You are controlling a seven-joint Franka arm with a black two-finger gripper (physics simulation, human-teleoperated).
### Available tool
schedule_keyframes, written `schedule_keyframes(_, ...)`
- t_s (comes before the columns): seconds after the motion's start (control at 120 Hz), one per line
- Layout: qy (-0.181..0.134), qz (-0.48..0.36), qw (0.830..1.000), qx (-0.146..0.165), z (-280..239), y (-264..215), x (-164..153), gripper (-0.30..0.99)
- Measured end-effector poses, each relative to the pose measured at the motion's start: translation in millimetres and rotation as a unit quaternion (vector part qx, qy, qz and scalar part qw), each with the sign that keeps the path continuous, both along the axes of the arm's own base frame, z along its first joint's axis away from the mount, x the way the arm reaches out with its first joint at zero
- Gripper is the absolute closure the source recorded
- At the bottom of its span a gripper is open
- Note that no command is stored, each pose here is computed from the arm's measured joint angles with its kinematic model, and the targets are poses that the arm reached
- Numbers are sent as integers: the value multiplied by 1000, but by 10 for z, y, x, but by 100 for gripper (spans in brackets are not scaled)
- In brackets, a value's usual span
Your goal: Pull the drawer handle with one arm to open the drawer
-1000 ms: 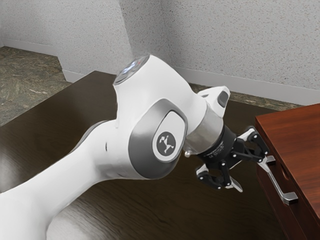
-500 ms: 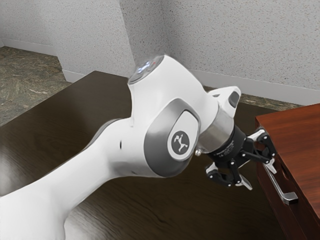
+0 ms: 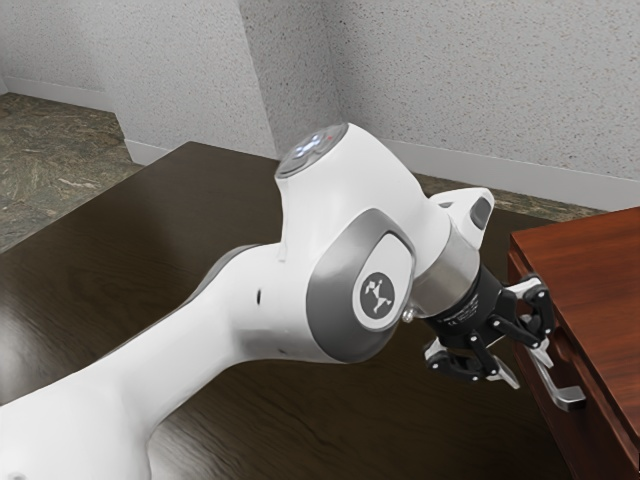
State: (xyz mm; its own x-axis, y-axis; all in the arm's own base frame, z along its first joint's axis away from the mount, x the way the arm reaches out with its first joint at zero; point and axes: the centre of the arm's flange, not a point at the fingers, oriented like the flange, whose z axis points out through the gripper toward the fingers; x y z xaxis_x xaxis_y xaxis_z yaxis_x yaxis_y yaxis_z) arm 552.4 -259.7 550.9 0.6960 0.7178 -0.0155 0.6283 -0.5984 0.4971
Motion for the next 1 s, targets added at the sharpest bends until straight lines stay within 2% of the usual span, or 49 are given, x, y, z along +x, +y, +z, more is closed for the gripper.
schedule_keyframes(1.0, 7, -5, 1000, 13, 63, 131, -64, 58)
